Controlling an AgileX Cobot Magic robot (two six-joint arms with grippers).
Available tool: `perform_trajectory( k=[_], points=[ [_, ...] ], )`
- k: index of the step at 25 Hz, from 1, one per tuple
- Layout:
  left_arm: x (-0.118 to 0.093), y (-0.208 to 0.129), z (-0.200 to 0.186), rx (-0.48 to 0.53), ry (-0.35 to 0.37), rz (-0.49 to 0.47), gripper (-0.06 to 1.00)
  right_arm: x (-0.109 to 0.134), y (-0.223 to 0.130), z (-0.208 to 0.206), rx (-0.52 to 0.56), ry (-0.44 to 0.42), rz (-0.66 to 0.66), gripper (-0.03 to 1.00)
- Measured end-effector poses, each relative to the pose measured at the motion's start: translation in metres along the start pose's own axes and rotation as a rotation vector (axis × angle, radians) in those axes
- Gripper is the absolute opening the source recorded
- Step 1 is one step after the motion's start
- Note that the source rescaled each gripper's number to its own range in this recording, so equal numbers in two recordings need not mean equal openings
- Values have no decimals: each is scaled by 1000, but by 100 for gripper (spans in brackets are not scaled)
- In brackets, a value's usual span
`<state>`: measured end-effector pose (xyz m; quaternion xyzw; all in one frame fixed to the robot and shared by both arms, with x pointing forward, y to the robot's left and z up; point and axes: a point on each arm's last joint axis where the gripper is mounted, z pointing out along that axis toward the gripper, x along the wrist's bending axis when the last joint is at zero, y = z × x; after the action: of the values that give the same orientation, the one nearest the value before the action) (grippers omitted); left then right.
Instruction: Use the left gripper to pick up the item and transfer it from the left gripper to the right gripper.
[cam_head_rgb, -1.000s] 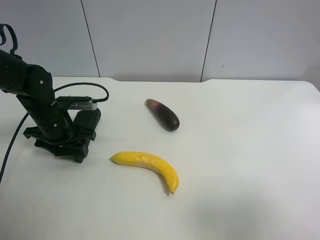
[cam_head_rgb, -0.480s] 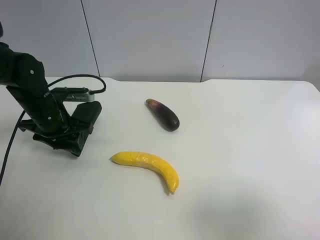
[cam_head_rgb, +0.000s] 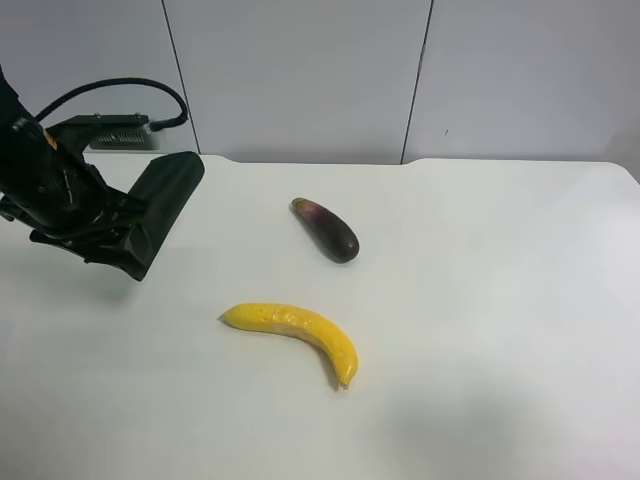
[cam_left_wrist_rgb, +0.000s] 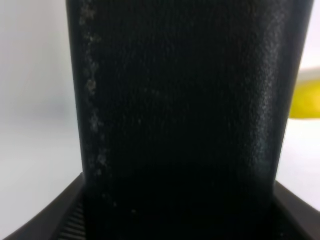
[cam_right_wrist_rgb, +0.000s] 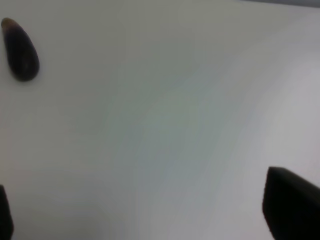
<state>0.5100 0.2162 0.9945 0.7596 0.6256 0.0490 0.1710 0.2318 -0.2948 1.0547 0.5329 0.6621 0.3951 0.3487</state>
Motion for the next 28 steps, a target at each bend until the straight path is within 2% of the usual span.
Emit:
perform_trajectory(
  k=[5,10,16,23,28],
  points=[
    [-11,-7,-12,25,-112,56,13,0,0,0,0,0,0,100],
    [-21,-16,-16,111,-200,127,12,0,0,0,0,0,0,100],
    [-49,-27,-16,172,-236,255,11,0,0,0,0,0,0,100],
    [-91,-42,-17,173,-268,413,11,0,0,0,0,0,0,100],
    [-113,-53,-18,171,-291,513,10,0,0,0,0,0,0,100]
  ],
)
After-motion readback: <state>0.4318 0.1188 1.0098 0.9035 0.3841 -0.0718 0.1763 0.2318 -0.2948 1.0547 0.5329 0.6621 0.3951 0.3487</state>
